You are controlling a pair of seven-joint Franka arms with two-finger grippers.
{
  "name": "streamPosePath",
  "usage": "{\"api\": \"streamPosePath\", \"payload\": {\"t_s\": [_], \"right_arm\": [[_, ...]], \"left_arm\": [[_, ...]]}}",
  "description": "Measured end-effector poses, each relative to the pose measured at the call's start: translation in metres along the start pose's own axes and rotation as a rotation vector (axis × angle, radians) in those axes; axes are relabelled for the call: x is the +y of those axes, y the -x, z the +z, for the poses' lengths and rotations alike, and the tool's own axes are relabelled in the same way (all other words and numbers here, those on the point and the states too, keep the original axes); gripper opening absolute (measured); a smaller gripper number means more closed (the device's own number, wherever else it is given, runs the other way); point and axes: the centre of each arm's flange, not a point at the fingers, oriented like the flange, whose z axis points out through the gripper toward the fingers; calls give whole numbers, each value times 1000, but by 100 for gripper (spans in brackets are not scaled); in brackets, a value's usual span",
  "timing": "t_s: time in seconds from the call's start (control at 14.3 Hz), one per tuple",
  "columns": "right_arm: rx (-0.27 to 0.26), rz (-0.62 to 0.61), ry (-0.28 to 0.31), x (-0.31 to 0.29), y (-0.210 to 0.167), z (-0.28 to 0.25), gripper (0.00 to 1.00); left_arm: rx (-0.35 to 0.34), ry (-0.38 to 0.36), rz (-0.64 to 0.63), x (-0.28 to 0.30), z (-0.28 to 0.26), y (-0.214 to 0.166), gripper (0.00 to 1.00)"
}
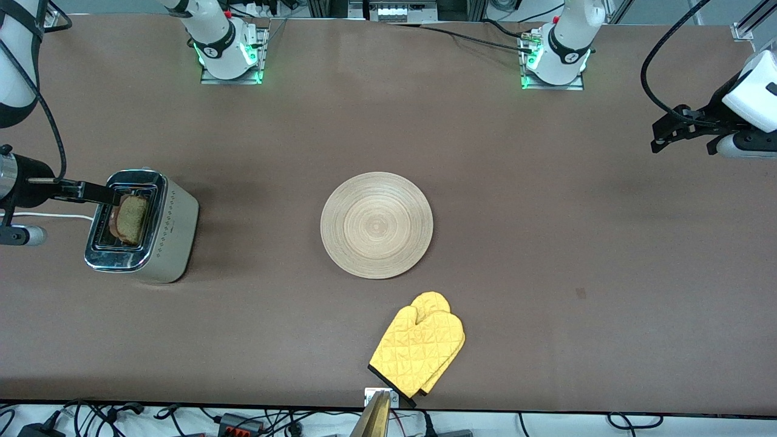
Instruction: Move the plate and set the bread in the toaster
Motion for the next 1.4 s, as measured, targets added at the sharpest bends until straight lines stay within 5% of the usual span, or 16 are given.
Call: {"api": "streamPosePath", "payload": {"t_s": [0.14,0.49,1.4], "right_arm": [[7,-20,-1,-5,16,-8,100],[145,-39,-37,-2,47,-21,100],[96,-3,-7,23,72,-12,100]], "left_arm": [[0,0,0,0,0,0,100],[0,0,0,0,0,0,100],[0,0,0,0,0,0,100]]}}
